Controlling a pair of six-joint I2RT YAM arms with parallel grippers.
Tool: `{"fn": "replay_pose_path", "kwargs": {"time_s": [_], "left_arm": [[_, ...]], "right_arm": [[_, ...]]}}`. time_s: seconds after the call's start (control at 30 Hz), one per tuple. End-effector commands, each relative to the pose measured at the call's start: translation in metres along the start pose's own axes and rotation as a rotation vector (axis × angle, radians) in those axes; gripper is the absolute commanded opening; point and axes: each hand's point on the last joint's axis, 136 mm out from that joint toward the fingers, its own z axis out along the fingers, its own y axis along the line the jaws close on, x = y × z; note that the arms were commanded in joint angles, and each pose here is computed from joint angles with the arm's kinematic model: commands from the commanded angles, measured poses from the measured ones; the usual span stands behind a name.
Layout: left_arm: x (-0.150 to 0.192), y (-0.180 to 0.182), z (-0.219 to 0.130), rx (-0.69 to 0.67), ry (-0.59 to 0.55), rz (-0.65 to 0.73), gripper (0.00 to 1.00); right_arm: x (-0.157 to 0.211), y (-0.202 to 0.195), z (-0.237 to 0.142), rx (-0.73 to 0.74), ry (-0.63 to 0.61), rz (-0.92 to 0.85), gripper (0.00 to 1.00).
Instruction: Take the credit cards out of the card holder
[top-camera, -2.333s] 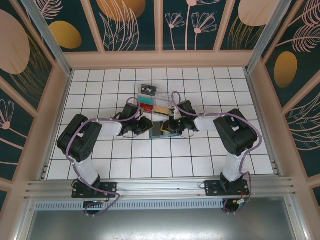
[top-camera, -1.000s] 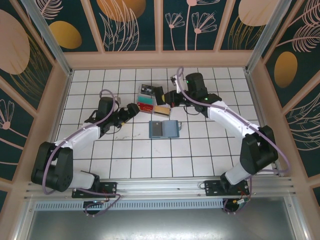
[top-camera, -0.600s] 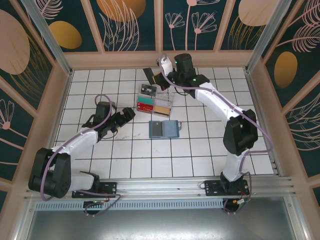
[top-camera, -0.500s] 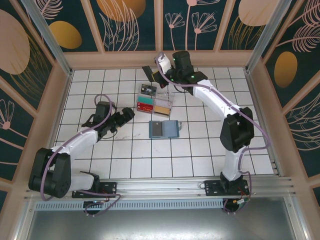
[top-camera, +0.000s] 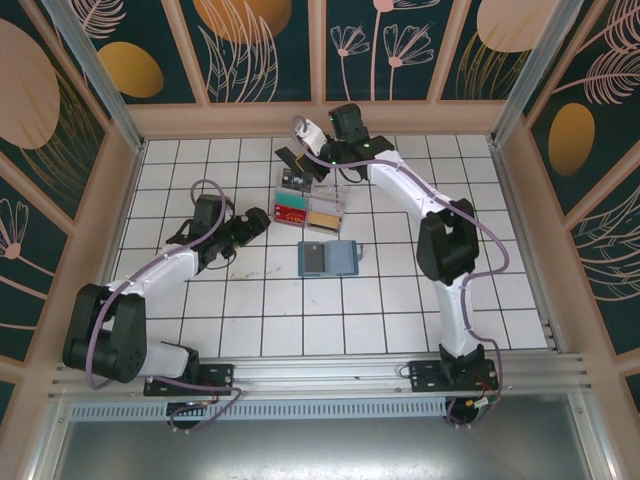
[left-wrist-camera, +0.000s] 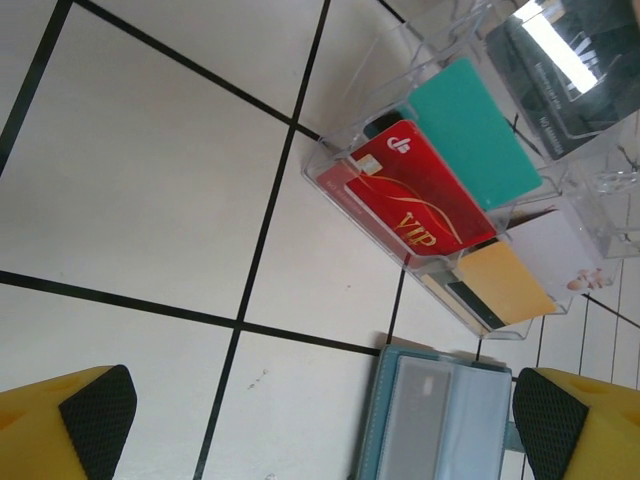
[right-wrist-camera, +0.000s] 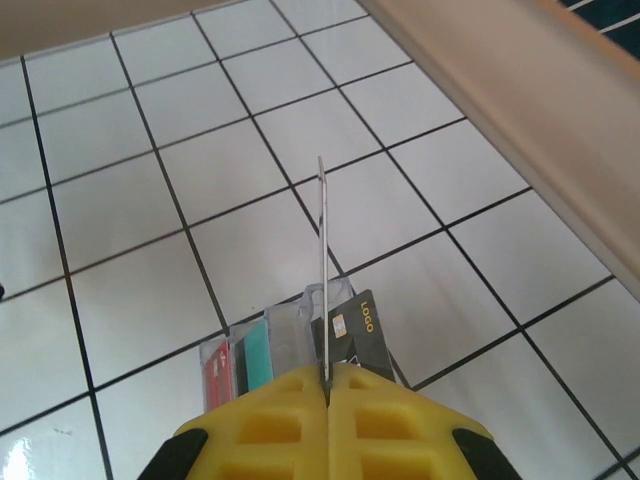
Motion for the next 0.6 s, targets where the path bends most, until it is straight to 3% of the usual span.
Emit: {"fn": "replay_pose_path", "kwargs": {"time_s": [0.0, 0.57], "left_arm": [[-0.007, -0.010, 0.003, 0.035, 0.001, -0.015, 0.99], [-0.002, -0.009, 0.016, 0.036, 0.045, -0.030, 0.99]], "right_arm": [[0.002, -0.002, 0.005, -0.039, 0.008, -0.052, 0.00], [0.039, -0.018, 0.027, -0.063, 0.082, -0.026, 0.00]]}}
